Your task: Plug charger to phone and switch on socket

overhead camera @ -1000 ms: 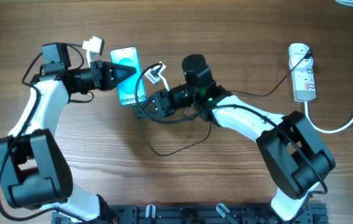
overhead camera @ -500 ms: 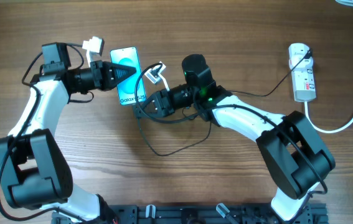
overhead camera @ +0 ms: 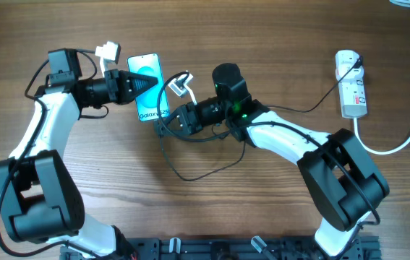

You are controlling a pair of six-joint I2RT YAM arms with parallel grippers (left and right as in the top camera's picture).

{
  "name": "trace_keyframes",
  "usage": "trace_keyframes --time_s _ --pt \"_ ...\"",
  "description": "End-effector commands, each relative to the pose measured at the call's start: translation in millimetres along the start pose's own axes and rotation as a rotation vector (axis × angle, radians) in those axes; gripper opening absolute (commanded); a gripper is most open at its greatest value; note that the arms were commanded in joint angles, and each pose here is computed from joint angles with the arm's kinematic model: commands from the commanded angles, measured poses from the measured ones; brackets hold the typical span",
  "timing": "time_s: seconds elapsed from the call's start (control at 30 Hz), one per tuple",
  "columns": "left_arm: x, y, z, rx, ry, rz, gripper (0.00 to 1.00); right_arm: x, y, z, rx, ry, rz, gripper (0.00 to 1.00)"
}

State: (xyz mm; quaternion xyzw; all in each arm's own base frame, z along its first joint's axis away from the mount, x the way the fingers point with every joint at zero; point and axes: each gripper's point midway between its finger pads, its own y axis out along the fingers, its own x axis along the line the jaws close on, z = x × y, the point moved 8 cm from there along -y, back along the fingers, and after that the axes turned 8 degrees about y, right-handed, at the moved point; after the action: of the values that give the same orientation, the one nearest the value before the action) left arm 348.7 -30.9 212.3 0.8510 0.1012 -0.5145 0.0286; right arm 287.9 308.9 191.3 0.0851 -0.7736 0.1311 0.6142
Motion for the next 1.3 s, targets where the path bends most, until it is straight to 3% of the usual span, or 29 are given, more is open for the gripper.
trace_keyframes --time_s 0.0,0.63,0.67,0.7,0.73,0.77,0.93,1.1,1.27 --pt "-2 6 7 0.018 0.034 -0.002 0.04 5 -28 -38 -0.24 -0.061 0.07 0.05" --pt "-2 6 7 0.018 0.034 -0.002 0.04 10 -33 -43 -0.275 -0.078 0.057 0.04" --pt "-2 6 7 0.018 0.034 -0.002 0.04 10 -33 -43 -0.275 -0.078 0.057 0.21" --pt "-2 6 7 0.018 0.034 -0.002 0.04 10 -33 -43 -0.275 -0.079 0.057 0.46" --pt "-2 6 7 0.018 0.034 -0.002 0.04 10 -32 -43 -0.267 -0.083 0.054 0.82" --pt "-2 6 7 0.018 0.034 -0.002 0.04 10 -32 -41 -0.253 -0.088 0.049 0.99" --pt "-2 6 7 0.018 0.034 -0.002 0.04 9 -31 -34 -0.184 -0.161 0.04 1.0" --pt "-2 6 7 0.018 0.034 -0.002 0.04 -2 -29 -23 -0.109 -0.118 0.058 0.98" --pt "-2 6 7 0.018 0.034 -0.002 0.04 1 -28 -9 0.018 -0.163 -0.018 0.68"
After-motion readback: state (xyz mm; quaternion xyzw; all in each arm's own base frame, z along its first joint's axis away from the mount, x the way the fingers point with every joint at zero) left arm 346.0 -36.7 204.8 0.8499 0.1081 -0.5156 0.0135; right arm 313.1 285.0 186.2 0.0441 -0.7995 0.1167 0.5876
